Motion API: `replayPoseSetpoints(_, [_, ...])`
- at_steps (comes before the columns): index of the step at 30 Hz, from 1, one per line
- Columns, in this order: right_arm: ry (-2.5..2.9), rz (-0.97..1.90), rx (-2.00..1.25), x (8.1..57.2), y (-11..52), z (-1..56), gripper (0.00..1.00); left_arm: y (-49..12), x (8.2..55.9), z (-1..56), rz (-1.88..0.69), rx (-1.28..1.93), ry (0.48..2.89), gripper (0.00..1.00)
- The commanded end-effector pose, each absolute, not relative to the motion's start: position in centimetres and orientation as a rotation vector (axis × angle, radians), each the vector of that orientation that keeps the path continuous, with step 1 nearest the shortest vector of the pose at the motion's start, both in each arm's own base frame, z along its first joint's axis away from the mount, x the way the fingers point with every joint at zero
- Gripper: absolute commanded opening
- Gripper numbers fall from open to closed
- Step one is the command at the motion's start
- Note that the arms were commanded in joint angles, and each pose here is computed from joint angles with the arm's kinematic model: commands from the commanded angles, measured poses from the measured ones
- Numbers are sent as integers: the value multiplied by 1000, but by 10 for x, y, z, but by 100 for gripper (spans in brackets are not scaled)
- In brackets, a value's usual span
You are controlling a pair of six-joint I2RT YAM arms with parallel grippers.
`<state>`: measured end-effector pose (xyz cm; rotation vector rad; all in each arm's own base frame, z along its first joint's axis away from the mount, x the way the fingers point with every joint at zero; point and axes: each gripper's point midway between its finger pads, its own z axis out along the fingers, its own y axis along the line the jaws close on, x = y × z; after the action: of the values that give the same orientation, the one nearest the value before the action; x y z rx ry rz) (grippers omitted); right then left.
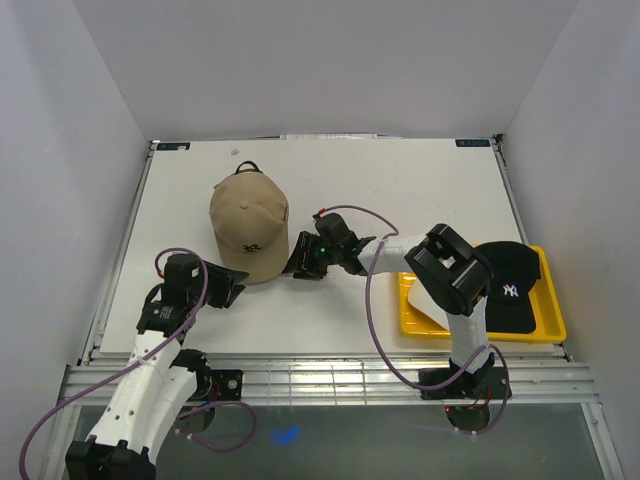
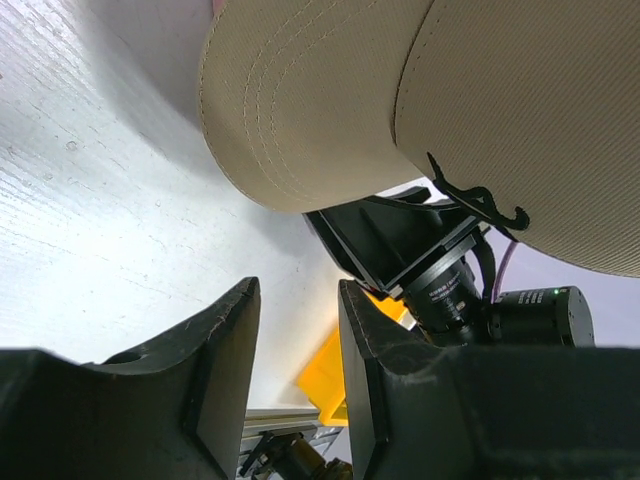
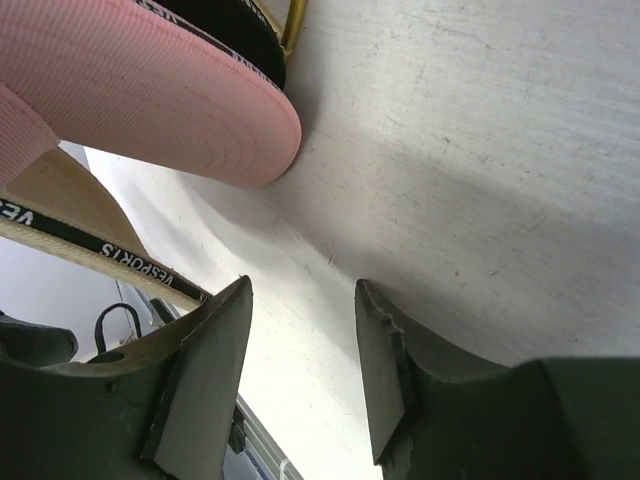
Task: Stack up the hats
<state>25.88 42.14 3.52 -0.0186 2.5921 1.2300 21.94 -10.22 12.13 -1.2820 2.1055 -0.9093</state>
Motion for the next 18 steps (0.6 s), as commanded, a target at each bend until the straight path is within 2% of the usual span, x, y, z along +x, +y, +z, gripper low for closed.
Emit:
replayPoseSetpoints(1, [2749,981,-17,242,388,-10,53,-103,224,140,-940,-1226,2076,47])
replayPoseSetpoints(8, [2730,940,-58,240,377,11,53,-107,225,151,-962,-1144,2088,47])
replayPoseSetpoints(18, [2602,917,-111,224,322,77,53,-110,230,215,-997,-925,2016,47])
